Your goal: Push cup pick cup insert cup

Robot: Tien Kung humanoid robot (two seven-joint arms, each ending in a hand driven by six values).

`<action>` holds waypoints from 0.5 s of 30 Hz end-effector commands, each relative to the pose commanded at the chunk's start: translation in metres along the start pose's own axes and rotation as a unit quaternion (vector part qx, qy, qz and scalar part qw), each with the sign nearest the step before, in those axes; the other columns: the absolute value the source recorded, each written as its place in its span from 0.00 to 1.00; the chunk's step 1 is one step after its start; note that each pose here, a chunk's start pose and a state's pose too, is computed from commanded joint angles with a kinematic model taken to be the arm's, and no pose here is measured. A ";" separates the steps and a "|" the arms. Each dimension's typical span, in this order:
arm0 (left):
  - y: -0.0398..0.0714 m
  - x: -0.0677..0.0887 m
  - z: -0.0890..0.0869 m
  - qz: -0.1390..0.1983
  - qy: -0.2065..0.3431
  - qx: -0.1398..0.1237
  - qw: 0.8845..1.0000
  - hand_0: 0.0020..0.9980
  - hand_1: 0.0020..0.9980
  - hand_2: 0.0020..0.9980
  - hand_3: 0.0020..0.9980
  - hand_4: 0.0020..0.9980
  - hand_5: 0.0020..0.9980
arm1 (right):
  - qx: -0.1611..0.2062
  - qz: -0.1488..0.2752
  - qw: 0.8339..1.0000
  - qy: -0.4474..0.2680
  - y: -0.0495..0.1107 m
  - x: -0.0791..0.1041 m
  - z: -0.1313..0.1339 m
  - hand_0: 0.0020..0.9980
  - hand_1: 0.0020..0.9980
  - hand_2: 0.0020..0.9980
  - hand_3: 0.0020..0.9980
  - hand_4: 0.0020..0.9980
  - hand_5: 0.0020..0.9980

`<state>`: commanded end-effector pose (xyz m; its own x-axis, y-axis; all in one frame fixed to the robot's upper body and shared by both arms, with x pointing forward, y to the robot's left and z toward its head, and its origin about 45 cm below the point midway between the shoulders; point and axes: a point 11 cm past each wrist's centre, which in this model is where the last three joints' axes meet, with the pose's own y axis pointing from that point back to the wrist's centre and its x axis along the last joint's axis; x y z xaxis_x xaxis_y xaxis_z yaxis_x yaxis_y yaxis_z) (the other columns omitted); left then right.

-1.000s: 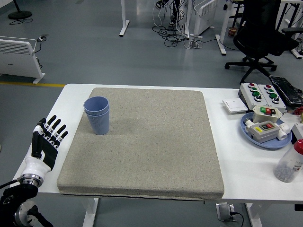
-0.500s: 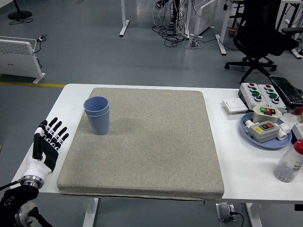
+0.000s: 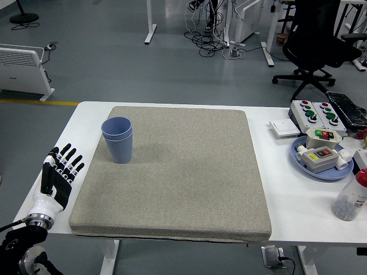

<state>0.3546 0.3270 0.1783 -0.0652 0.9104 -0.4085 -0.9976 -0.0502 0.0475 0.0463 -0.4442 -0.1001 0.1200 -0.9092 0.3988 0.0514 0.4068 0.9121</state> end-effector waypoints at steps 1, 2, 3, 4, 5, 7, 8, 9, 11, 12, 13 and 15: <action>0.000 0.000 0.000 0.000 0.000 0.000 1.000 0.90 0.92 0.97 0.94 0.56 1.00 | 0.000 0.000 1.000 0.000 0.000 0.000 0.000 0.71 0.61 0.69 0.62 0.20 0.55; 0.000 0.000 0.000 0.000 0.000 0.000 1.000 0.90 0.92 0.97 0.94 0.56 1.00 | 0.000 0.000 1.000 0.000 0.000 0.000 0.000 0.71 0.61 0.69 0.62 0.20 0.55; 0.000 0.000 0.000 -0.001 0.000 0.000 1.000 0.90 0.92 0.97 0.94 0.56 1.00 | 0.001 0.000 1.000 0.000 0.000 0.000 -0.001 0.71 0.61 0.69 0.62 0.20 0.55; 0.000 0.000 0.000 -0.001 0.000 0.000 1.000 0.90 0.92 0.97 0.94 0.56 1.00 | 0.002 0.000 1.000 -0.001 0.000 0.000 -0.002 0.71 0.61 0.69 0.62 0.20 0.55; 0.000 0.000 0.000 -0.001 0.000 0.000 1.000 0.90 0.92 0.97 0.94 0.56 1.00 | 0.002 0.000 1.000 -0.001 0.000 0.000 -0.002 0.71 0.61 0.69 0.62 0.20 0.55; 0.000 0.001 0.001 0.000 0.000 -0.001 1.000 0.90 0.92 0.97 0.94 0.56 1.00 | 0.003 0.000 1.000 -0.001 0.000 0.000 -0.003 0.71 0.61 0.69 0.62 0.20 0.55; 0.000 0.001 0.001 0.001 0.000 -0.001 1.000 0.90 0.92 0.97 0.94 0.56 1.00 | 0.003 0.000 1.000 -0.001 0.000 0.000 -0.003 0.71 0.61 0.69 0.62 0.20 0.55; 0.000 0.001 0.001 0.001 0.000 -0.001 1.000 0.90 0.92 0.97 0.94 0.56 1.00 | 0.003 0.000 1.000 -0.001 0.000 0.000 -0.003 0.71 0.61 0.69 0.62 0.20 0.55; 0.000 0.002 0.001 0.002 -0.001 -0.001 1.000 0.90 0.92 0.97 0.94 0.56 1.00 | 0.004 0.000 1.000 -0.001 0.001 0.000 -0.004 0.71 0.61 0.69 0.62 0.20 0.55; 0.000 0.002 0.001 0.002 -0.001 -0.002 1.000 0.90 0.92 0.97 0.94 0.56 1.00 | 0.004 0.000 1.000 -0.001 0.001 0.000 -0.004 0.71 0.61 0.69 0.62 0.20 0.55; 0.000 0.002 0.001 0.002 -0.001 -0.002 1.000 0.90 0.92 0.97 0.94 0.56 1.00 | 0.004 0.000 1.000 -0.001 0.001 0.000 -0.004 0.71 0.61 0.69 0.62 0.20 0.55; -0.001 0.002 0.002 0.003 0.000 -0.004 1.000 0.90 0.92 0.97 0.94 0.56 1.00 | 0.005 0.000 1.000 -0.001 0.001 0.000 -0.005 0.71 0.61 0.69 0.62 0.20 0.55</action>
<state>0.3550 0.3301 0.1795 -0.0702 0.9105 -0.4074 -0.9974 -0.0577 0.0431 0.0509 -0.4439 -0.0997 0.1177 -0.9097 0.3983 0.0419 0.4053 0.9132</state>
